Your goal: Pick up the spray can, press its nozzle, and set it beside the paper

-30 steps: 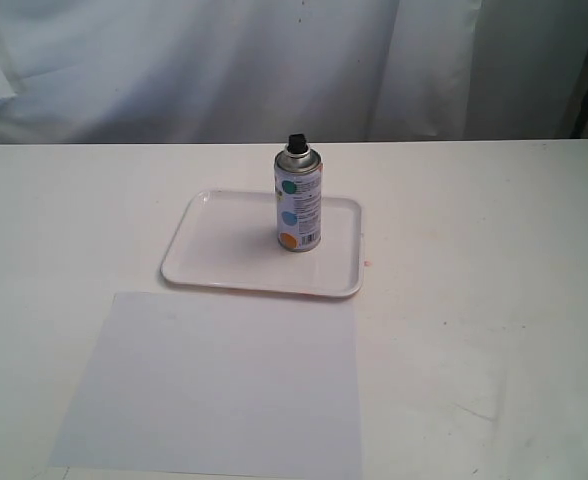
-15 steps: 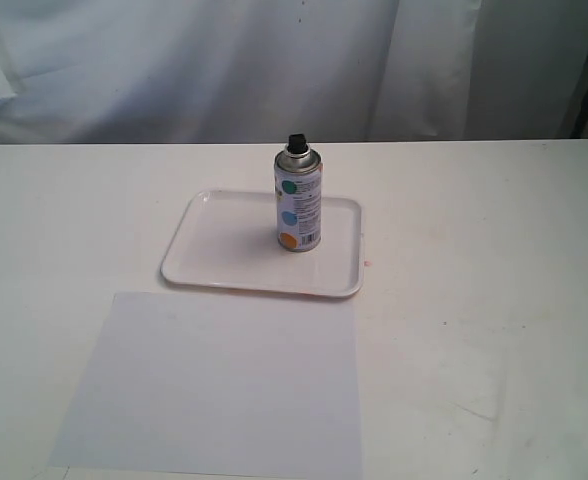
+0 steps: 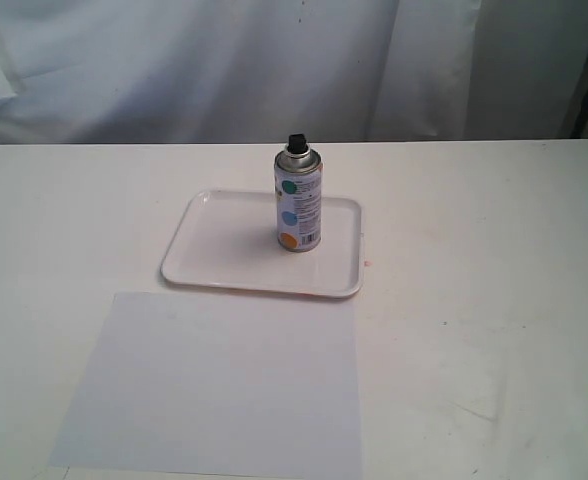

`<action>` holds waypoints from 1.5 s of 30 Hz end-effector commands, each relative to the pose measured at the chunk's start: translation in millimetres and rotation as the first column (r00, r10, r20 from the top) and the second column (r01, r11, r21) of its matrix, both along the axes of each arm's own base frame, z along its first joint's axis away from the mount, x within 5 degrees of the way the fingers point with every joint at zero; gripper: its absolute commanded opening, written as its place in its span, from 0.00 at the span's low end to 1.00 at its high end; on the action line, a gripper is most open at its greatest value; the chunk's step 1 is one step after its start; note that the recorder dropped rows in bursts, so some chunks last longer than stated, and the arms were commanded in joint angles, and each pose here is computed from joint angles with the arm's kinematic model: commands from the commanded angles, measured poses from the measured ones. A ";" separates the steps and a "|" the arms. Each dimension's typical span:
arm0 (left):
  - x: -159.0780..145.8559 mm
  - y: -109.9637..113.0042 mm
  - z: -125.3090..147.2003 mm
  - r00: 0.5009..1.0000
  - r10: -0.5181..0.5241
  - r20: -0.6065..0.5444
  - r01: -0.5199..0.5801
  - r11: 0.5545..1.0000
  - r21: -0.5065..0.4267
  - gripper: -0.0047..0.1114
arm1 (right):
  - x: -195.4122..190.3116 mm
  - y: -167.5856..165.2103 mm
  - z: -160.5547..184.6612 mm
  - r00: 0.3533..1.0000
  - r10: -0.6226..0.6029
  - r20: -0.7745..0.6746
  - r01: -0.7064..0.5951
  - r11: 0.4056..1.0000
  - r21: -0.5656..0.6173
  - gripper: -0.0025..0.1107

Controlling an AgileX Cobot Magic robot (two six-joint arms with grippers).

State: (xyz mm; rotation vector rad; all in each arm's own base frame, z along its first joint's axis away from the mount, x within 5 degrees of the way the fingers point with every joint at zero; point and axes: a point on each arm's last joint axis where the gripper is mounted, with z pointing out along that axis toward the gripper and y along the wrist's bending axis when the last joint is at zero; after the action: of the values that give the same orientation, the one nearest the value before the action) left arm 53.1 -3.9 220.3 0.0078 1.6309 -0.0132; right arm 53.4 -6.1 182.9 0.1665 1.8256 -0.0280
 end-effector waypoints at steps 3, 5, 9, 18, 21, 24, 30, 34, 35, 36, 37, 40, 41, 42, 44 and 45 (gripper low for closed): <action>1.7 6.3 -26.1 0.993 0.066 -0.094 -0.065 0.998 0.014 0.04 | -0.2 0.2 -0.9 1.000 0.003 0.003 -0.003 1.000 -0.002 0.02; 1.9 6.7 -31.0 0.991 0.071 -0.116 -0.070 0.997 0.015 0.04 | -0.2 0.2 -0.9 1.000 0.003 0.003 -0.003 1.000 -0.002 0.02; 1.8 6.9 -31.5 0.990 0.073 -0.122 -0.070 0.997 0.024 0.04 | -0.2 0.2 -0.9 1.000 0.003 0.003 -0.003 1.000 -0.002 0.02; 1.6 5.6 -32.9 0.989 0.049 -0.138 -0.046 0.999 0.024 0.04 | -0.2 0.2 -0.9 1.000 0.003 0.003 -0.003 1.000 -0.002 0.02; 1.6 5.3 -32.8 0.990 0.045 -0.136 -0.042 0.999 0.024 0.04 | -0.2 0.2 -0.9 1.000 0.003 0.003 -0.003 1.000 -0.002 0.02; 1.6 5.3 -32.8 0.990 0.045 -0.136 -0.042 0.999 0.024 0.04 | -0.2 0.2 -0.9 1.000 0.003 0.003 -0.003 1.000 -0.002 0.02; 1.6 5.3 -32.8 0.990 0.044 -0.136 -0.040 0.999 0.030 0.04 | -0.2 0.2 -0.9 1.000 0.003 0.003 -0.003 1.000 -0.002 0.02; 1.6 5.3 -32.8 0.990 0.044 -0.136 -0.040 0.999 0.030 0.04 | -0.2 0.2 -0.9 1.000 0.003 0.003 -0.003 1.000 -0.002 0.02; 1.6 5.3 -32.8 0.990 0.044 -0.136 -0.040 0.999 0.030 0.04 | -0.2 0.2 -0.9 1.000 0.003 0.003 -0.003 1.000 -0.002 0.02; 1.6 5.3 -32.8 0.990 0.044 -0.136 -0.040 0.999 0.030 0.04 | -0.2 0.2 -0.9 1.000 0.003 0.003 -0.003 1.000 -0.002 0.02; 1.6 5.3 -32.8 0.990 0.044 -0.136 -0.040 0.999 0.030 0.04 | -0.2 0.2 -0.9 1.000 0.003 0.003 -0.003 1.000 -0.002 0.02; 1.6 5.3 -32.8 0.990 0.044 -0.136 -0.040 0.999 0.030 0.04 | -0.2 0.2 -0.9 1.000 0.003 0.003 -0.003 1.000 -0.002 0.02; 1.6 5.3 -32.8 0.990 0.044 -0.136 -0.040 0.999 0.030 0.04 | -0.2 0.2 -0.9 1.000 0.003 0.003 -0.003 1.000 -0.002 0.02; 1.6 5.3 -32.8 0.990 0.044 -0.136 -0.040 0.999 0.030 0.04 | -0.2 0.2 -0.9 1.000 0.003 0.003 -0.003 1.000 -0.002 0.02; 1.6 5.3 -32.8 0.990 0.044 -0.136 -0.040 0.999 0.030 0.04 | -0.2 0.2 -0.9 1.000 0.003 0.003 -0.003 1.000 -0.002 0.02; 1.6 5.3 -32.8 0.990 0.044 -0.136 -0.040 0.999 0.030 0.04 | -0.2 0.2 -0.9 1.000 0.003 0.003 -0.003 1.000 -0.002 0.02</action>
State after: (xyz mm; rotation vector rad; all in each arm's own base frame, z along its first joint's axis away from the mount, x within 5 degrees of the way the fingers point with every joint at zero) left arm 54.9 1.7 188.7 -0.0092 1.7675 0.0459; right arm 53.2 -6.0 183.0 0.1662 1.8225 -0.0280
